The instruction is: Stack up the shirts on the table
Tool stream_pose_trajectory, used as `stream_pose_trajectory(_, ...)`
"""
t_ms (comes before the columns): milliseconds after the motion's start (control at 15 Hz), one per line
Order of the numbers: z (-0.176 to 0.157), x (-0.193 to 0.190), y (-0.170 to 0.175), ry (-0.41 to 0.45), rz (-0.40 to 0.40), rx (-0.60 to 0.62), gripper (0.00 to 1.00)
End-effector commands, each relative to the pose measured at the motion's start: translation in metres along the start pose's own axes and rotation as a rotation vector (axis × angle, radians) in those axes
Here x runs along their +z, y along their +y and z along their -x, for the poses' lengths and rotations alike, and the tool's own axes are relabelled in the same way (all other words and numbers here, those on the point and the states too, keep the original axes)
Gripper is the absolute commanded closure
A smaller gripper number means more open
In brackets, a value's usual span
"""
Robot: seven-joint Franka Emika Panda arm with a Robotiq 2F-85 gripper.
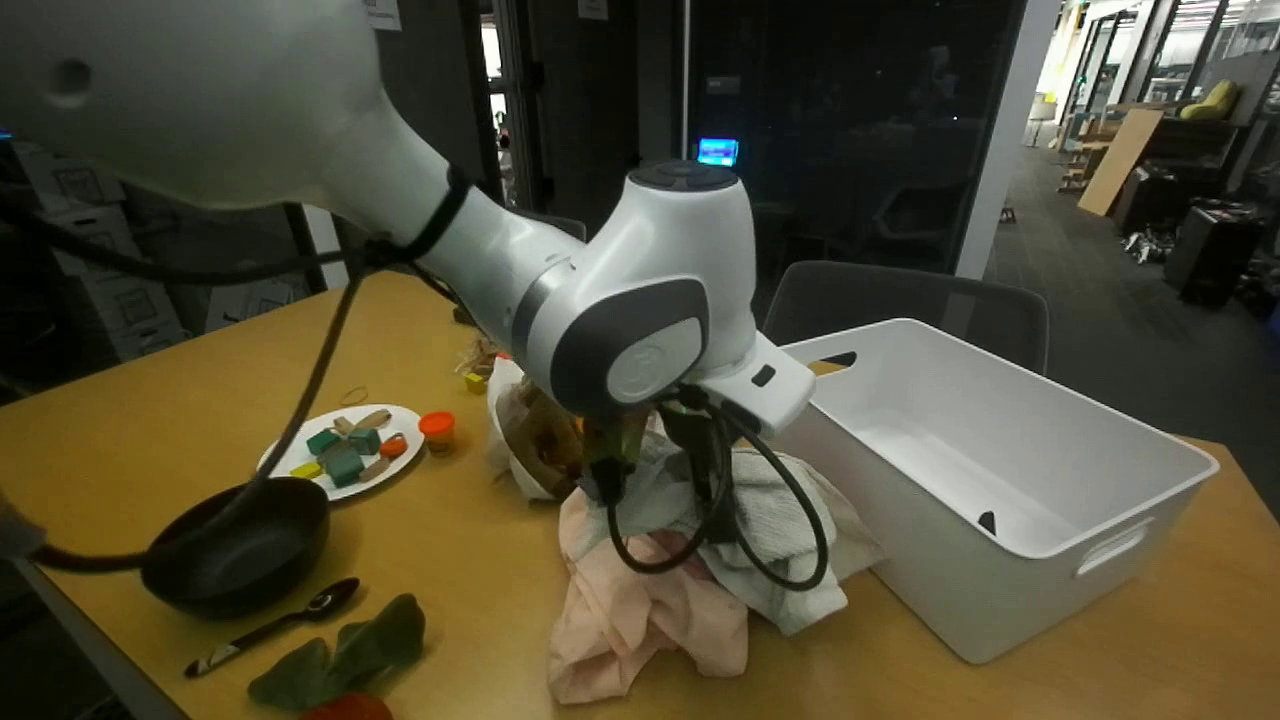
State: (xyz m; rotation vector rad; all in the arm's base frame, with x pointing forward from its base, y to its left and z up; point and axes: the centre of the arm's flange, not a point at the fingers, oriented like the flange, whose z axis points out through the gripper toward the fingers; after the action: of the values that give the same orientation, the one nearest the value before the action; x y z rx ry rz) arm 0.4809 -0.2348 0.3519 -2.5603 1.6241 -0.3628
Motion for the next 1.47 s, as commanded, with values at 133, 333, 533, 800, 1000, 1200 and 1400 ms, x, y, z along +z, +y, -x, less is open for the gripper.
stream_pose_trajectory(133,0.035,-0.023,0.018,-0.111,-0.080,-0.278,1.00)
stream_pose_trajectory(333,0.054,-0.003,0.017,-0.210,-0.098,-0.413,1.00)
stream_pose_trajectory(533,0.080,0.016,0.018,-0.298,-0.091,-0.560,1.00)
stream_pose_trajectory(800,0.107,0.053,0.010,-0.427,-0.048,-0.747,1.00)
stream_pose_trajectory(1000,0.125,0.084,0.002,-0.521,0.019,-0.863,1.00)
stream_pose_trajectory(1200,0.133,0.097,-0.003,-0.562,0.065,-0.939,0.75)
stream_pose_trajectory(1400,0.130,0.093,-0.009,-0.537,0.088,-0.961,0.60)
